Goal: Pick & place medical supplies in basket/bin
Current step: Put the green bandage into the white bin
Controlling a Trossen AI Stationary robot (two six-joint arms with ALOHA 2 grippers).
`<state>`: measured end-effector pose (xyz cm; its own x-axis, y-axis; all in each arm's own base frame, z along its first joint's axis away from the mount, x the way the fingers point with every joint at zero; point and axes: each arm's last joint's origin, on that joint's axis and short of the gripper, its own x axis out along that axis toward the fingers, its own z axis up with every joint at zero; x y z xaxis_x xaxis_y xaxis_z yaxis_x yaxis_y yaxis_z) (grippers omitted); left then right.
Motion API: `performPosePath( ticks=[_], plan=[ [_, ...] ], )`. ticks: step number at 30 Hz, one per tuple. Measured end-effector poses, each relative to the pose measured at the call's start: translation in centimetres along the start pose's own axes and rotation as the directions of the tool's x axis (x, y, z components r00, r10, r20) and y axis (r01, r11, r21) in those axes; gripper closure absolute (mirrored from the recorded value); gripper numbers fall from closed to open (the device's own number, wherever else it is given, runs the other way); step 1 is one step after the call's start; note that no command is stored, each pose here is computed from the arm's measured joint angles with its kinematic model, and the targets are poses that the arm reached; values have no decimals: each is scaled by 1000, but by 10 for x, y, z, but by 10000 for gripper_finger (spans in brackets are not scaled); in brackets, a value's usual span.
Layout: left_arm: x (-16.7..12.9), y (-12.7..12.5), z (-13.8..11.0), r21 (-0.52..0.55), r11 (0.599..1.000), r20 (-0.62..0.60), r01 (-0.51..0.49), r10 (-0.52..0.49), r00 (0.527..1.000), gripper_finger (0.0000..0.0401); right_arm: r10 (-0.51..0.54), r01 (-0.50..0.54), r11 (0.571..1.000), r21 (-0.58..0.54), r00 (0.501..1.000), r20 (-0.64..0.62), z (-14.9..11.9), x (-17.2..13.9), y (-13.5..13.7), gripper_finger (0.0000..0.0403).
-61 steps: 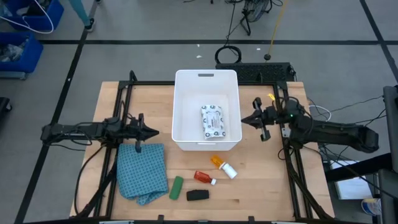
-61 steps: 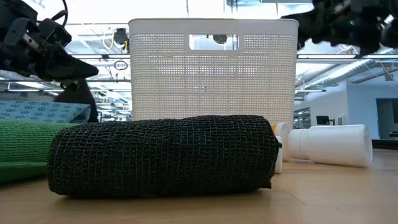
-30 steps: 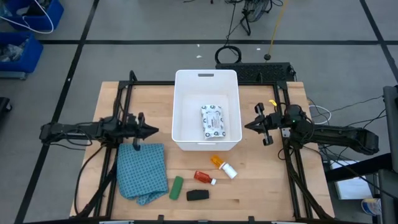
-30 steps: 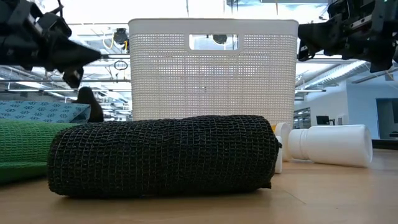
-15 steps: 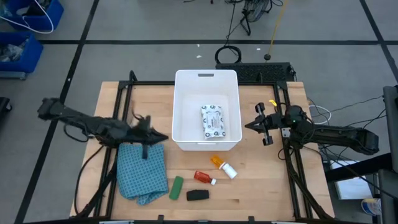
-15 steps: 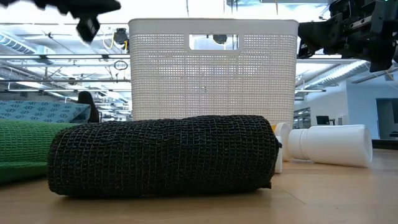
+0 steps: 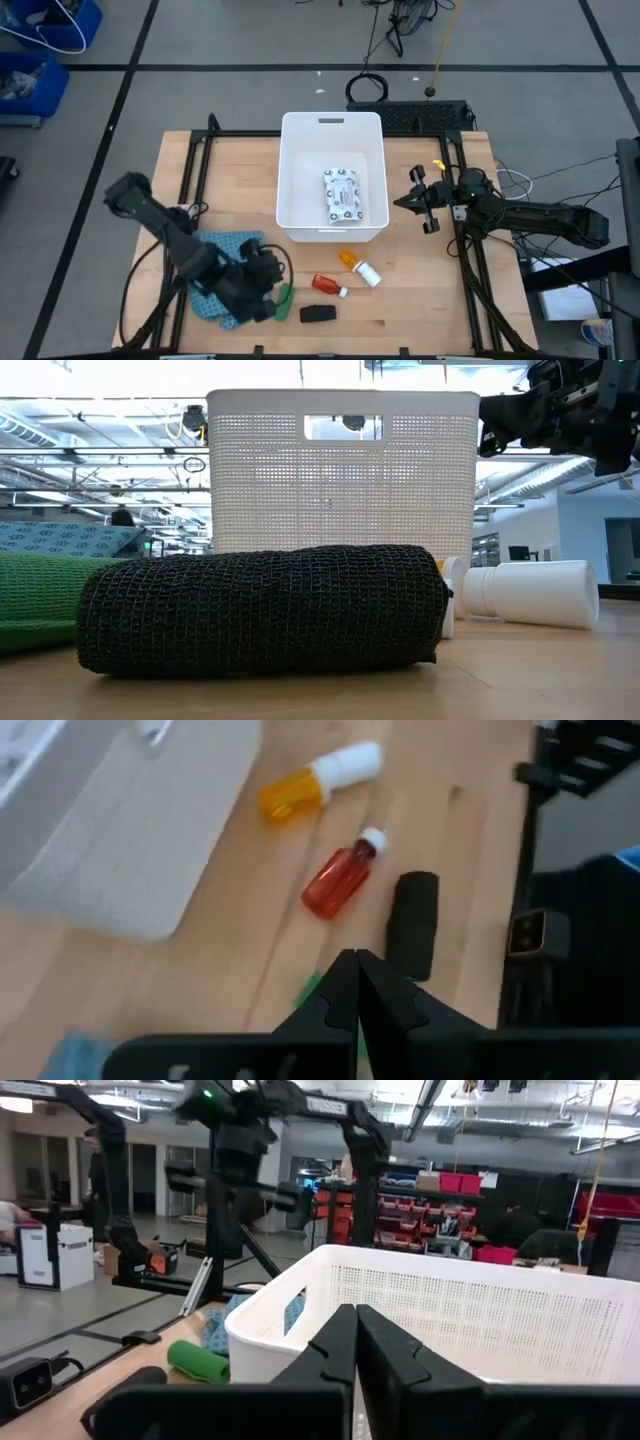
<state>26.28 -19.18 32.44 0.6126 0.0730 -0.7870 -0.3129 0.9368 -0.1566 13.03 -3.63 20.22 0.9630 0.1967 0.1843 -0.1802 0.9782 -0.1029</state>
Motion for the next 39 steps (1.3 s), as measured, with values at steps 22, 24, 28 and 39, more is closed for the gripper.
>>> performPosePath(
  ticks=[22, 24, 28, 39],
  plan=[
    [64, -54, -8, -323, 939, -289, -120, 23, 957, 344, 0, 0, 1000, -7, 1000, -10, -1, 0, 0, 403],
    [76, -50, -9, -375, 909, -346, -181, 44, 937, 306, 0, 0, 1000, -16, 1000, -9, -1, 0, 0, 403],
    [91, -41, -1, -426, 874, -405, -231, 44, 913, 213, -4, 4, 1000, -23, 1000, -9, -1, 0, 0, 403],
    [102, -22, 11, -437, 842, -423, -317, 119, 898, 40, -5, 5, 1000, -18, 1000, -10, -1, 0, 0, 403]
  ],
)
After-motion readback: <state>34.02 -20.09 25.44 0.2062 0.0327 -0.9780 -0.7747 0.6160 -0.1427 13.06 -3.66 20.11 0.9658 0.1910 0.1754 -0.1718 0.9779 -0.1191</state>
